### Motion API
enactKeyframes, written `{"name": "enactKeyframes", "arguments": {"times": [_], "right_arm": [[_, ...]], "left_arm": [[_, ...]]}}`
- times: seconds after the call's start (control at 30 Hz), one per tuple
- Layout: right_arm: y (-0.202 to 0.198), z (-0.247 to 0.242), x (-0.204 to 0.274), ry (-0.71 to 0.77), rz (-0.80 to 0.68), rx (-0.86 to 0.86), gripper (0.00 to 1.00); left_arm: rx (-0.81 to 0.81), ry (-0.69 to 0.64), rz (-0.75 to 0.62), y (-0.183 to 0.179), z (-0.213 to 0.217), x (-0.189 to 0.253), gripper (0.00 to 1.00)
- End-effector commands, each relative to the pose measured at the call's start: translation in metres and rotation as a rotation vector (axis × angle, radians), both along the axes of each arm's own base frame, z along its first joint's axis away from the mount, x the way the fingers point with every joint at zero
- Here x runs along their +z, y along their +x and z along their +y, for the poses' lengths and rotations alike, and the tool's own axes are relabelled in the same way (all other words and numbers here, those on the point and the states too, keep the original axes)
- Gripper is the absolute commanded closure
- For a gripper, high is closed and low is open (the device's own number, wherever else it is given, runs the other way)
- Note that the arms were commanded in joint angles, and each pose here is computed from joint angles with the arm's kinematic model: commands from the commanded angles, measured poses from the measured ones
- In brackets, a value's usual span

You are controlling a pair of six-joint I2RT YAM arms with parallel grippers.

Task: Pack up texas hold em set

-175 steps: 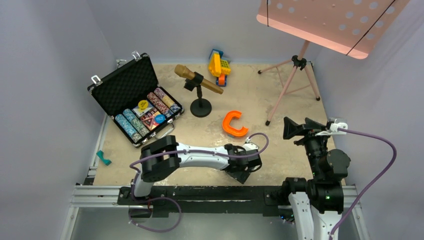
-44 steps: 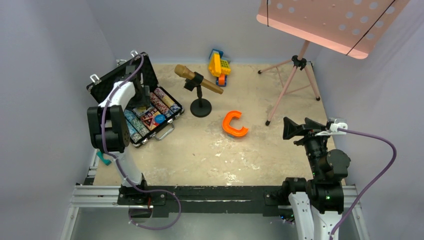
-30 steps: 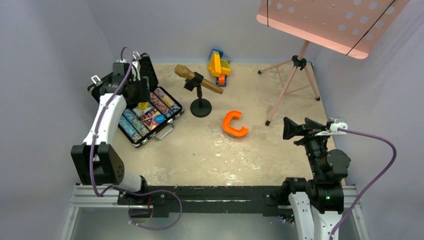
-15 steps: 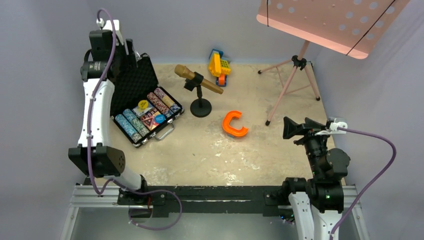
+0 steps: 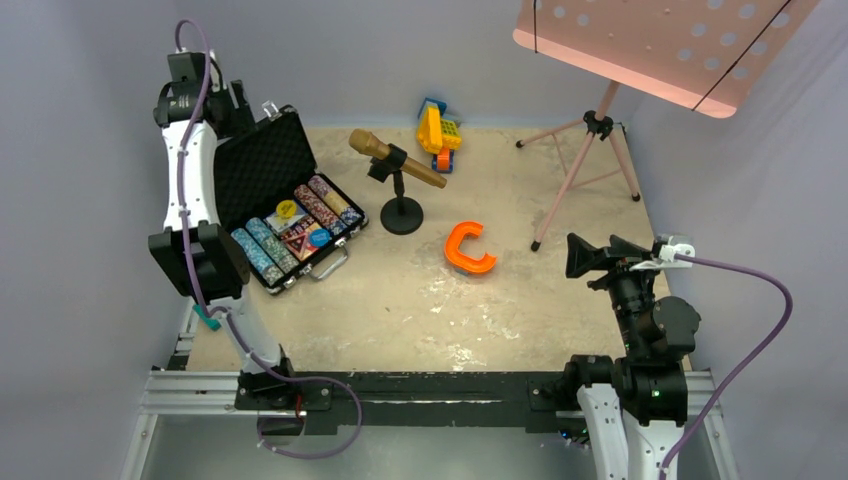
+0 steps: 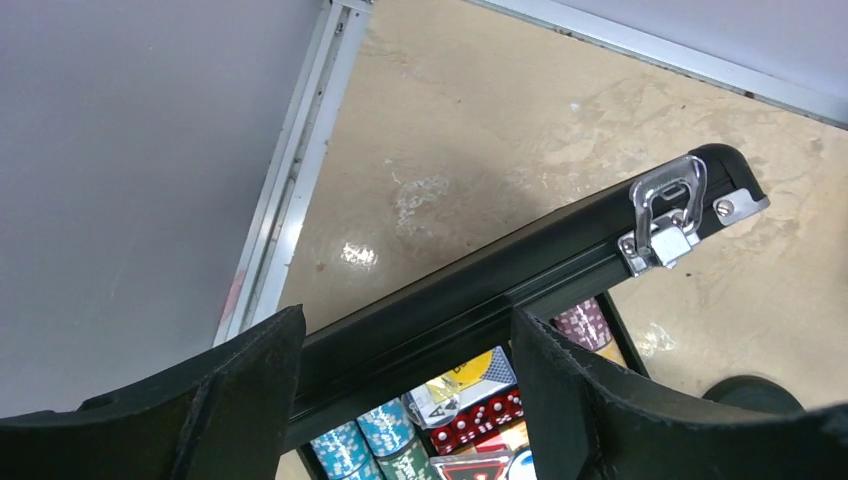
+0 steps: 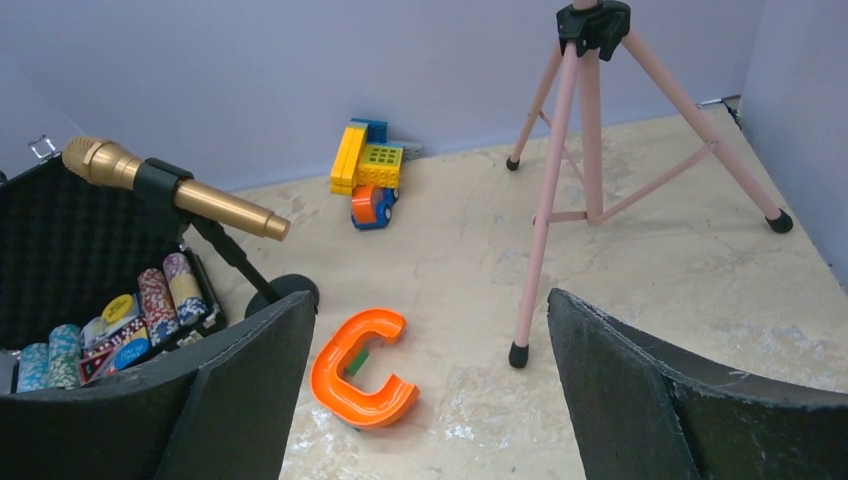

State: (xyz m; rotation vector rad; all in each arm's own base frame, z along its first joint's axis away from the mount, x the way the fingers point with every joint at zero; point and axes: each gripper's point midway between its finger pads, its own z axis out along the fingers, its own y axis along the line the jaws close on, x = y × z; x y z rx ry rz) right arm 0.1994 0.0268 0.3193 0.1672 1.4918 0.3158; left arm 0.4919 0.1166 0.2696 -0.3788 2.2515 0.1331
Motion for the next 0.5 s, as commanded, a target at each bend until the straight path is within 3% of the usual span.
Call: {"name": "enactKeyframes", "arguments": {"times": [0.0,0.47], "right_arm": [[0.002,-0.002,0.005,-0.013,-0.016,-0.011,0.10],[-0.002,-0.001,0.007,-0.013,-0.027,-0.005,0.10]], "left_arm": [[-0.033,-0.072,-0.080,-0.001,-0.007,0.022,0.21],[-0.102,-0.249,0.003,-0.012,-0.039,-0.035,0.22]]}}
